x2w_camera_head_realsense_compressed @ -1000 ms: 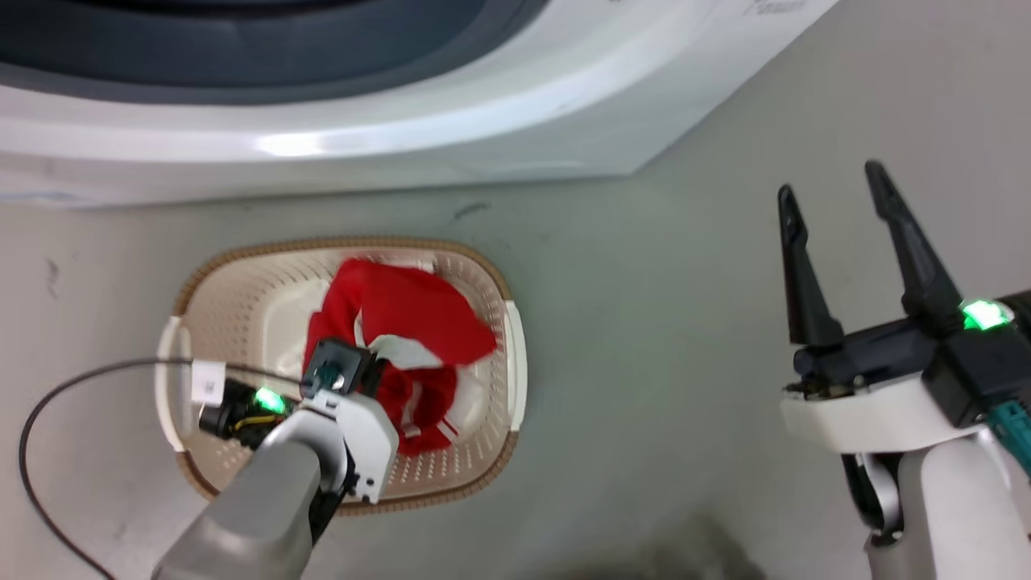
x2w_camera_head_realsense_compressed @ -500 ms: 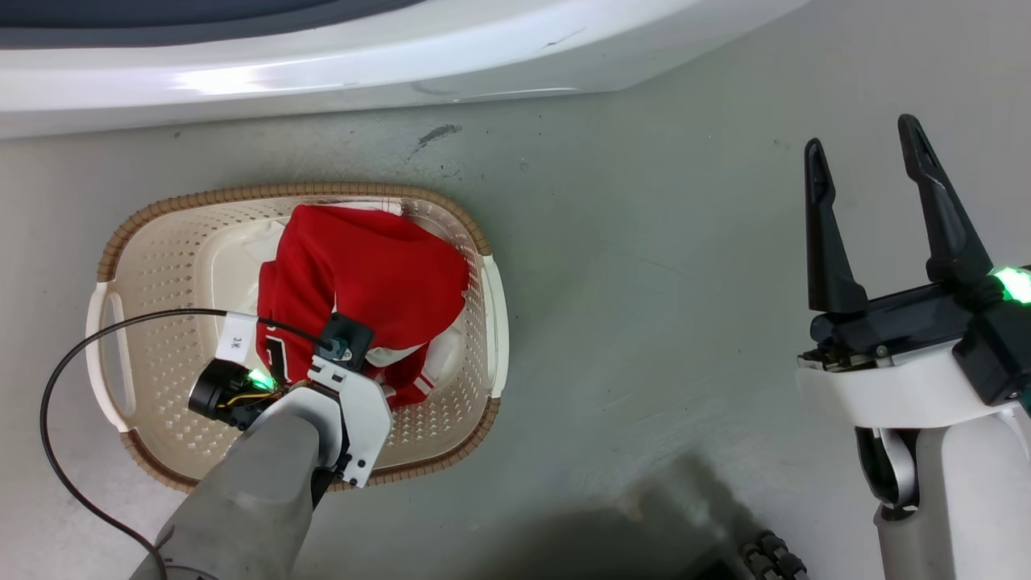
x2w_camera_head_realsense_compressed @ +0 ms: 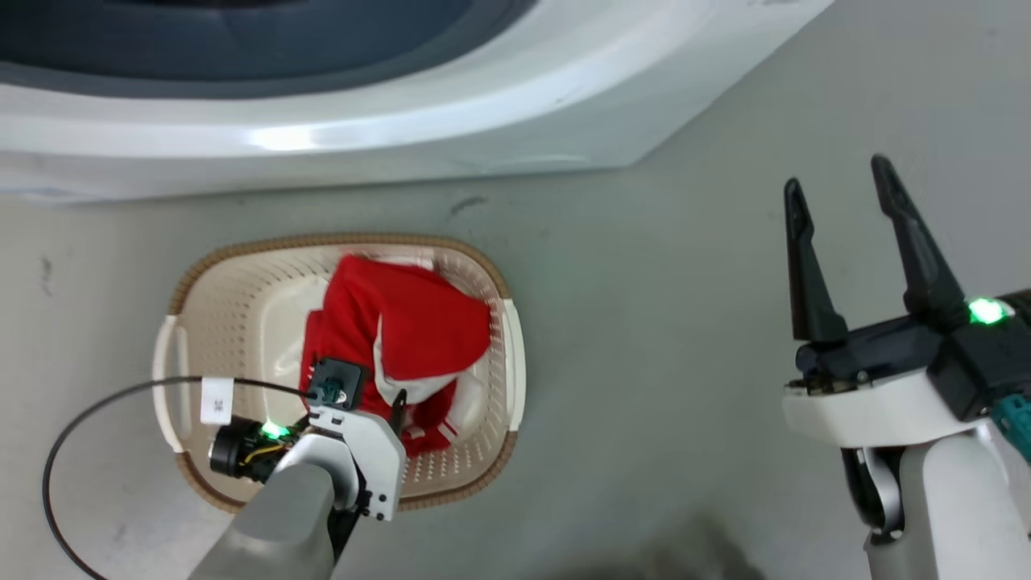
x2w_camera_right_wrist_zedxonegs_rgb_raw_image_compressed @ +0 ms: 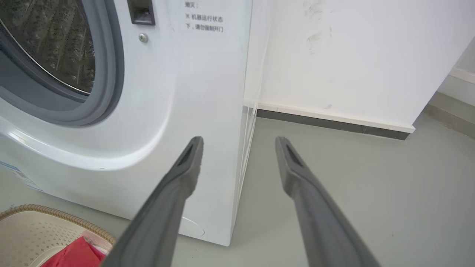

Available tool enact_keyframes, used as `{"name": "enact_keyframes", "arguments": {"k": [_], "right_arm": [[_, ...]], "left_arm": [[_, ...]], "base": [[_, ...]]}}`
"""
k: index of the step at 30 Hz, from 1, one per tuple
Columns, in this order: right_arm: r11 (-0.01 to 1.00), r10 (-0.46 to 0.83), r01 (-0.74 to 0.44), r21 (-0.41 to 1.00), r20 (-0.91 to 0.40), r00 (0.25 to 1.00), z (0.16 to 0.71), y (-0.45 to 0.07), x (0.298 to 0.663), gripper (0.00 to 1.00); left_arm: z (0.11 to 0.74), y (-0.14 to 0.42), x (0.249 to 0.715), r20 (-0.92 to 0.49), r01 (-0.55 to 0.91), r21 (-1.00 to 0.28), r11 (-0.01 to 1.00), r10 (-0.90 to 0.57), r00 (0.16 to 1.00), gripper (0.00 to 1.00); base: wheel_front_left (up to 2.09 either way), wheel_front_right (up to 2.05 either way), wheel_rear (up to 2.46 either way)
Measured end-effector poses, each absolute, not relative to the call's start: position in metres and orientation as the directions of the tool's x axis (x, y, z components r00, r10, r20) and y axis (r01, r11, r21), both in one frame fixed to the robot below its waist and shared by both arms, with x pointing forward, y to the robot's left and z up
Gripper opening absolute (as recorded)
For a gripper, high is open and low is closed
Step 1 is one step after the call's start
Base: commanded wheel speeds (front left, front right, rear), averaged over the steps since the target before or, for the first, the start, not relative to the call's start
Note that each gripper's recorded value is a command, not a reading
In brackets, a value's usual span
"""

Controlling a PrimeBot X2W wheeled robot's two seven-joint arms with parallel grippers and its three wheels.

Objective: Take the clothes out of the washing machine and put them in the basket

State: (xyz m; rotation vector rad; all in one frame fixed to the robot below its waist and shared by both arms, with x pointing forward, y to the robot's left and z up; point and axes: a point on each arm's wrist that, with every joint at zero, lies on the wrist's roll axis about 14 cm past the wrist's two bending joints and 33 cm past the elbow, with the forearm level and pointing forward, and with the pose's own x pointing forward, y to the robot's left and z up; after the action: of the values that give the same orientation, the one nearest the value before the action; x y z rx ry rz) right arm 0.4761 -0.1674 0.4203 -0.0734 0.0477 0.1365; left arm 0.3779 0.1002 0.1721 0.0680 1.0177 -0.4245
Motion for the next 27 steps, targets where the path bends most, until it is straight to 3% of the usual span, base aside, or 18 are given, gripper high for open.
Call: {"name": "enact_keyframes", "arguments": {"k": [13, 27], "right_arm": [[0.985, 0.158, -0.156, -0.067, 0.030, 0.987, 0.471, -0.156, 0.442, 1.00], [0.981, 0.189, -0.183, -0.067, 0.108, 0.976, 0.511, -0.143, 0.400, 1.00]], "left_arm": [[0.283, 0.112, 0.413, -0.576, 0.234, -0.108, 0.966, -0.253, 0.777, 1.00], [0.410, 0.144, 0.402, -0.217, 0.076, -0.081, 0.994, -0.092, 0.972, 1.00]], "base": [[0.00, 0.00, 0.00], [0.00, 0.00, 0.00]]}}
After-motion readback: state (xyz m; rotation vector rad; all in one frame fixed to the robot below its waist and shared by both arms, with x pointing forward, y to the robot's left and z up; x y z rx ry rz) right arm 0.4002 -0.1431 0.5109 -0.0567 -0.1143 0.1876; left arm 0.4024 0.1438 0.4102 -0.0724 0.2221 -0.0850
